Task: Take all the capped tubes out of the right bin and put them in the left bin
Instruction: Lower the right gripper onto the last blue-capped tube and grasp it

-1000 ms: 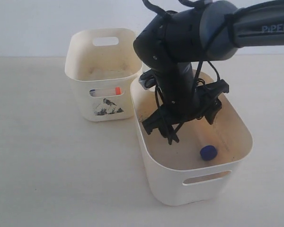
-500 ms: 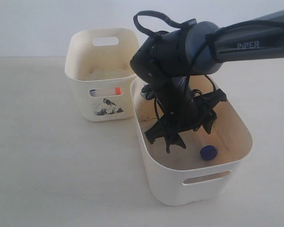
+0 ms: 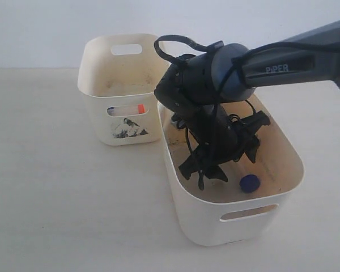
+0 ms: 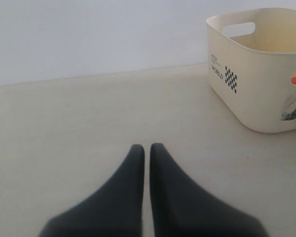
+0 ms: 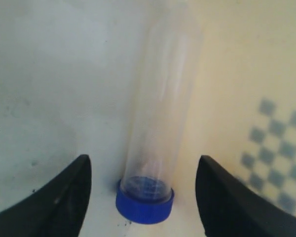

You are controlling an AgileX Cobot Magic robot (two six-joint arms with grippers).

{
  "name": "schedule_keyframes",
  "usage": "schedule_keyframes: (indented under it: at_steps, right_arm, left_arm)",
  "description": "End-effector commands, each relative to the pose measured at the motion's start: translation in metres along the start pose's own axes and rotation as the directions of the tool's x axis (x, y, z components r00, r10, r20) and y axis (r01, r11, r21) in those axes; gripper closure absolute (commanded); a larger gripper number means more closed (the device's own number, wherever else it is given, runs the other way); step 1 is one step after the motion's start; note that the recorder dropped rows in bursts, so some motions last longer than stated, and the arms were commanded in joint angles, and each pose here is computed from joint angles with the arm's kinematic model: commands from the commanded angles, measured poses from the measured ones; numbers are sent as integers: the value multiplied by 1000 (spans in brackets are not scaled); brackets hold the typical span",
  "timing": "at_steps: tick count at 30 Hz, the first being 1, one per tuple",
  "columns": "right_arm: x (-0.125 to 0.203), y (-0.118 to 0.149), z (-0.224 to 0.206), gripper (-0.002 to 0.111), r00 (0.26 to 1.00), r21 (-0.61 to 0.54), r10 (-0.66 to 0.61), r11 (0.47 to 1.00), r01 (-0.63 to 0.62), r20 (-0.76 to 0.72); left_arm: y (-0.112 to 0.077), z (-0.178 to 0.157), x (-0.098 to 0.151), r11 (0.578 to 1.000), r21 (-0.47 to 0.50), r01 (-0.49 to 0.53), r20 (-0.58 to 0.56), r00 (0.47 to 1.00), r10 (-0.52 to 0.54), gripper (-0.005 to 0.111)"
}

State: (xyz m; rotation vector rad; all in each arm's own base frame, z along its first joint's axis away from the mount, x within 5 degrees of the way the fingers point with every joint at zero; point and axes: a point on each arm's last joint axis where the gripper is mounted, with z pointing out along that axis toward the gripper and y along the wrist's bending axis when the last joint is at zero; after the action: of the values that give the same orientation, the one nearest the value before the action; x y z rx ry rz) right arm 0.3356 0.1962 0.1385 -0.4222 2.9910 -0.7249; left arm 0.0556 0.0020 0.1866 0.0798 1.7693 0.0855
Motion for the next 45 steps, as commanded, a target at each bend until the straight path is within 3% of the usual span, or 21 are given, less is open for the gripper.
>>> schedule_keyframes:
  at_steps: [1, 21, 23, 26, 27, 31, 45]
  right_arm:
    - [-1, 1, 4, 50, 1000, 20, -6, 1000, 6, -5]
    - [-3, 10, 26, 50, 999, 61, -28, 998, 31, -45]
    - [-3, 10, 26, 61, 999, 61, -28, 998, 31, -45]
    - [-3, 10, 26, 104, 998, 60, -35, 997, 38, -46]
    - [-3, 10, 26, 108, 998, 60, -35, 997, 38, -46]
    - [-3, 8, 22, 108, 999, 63, -38, 997, 40, -31]
    - [5, -34, -52, 108, 987, 10, -2, 1000, 0, 161]
  left_arm:
    - [0, 0, -3, 1000, 1, 18, 20, 1000, -18, 102]
    - [0, 0, -3, 1000, 1, 18, 20, 1000, -18, 102]
    - [0, 0, -3, 1000, 1, 18, 20, 1000, -18, 102]
    - [0, 0, -3, 1000, 1, 18, 20, 1000, -18, 102]
    - [0, 0, -3, 1000, 1, 18, 20, 1000, -18, 102]
    - [0, 0, -3, 1000, 1, 18, 20, 1000, -18, 102]
    - [0, 0, -3, 1000, 1, 18, 20, 1000, -18, 102]
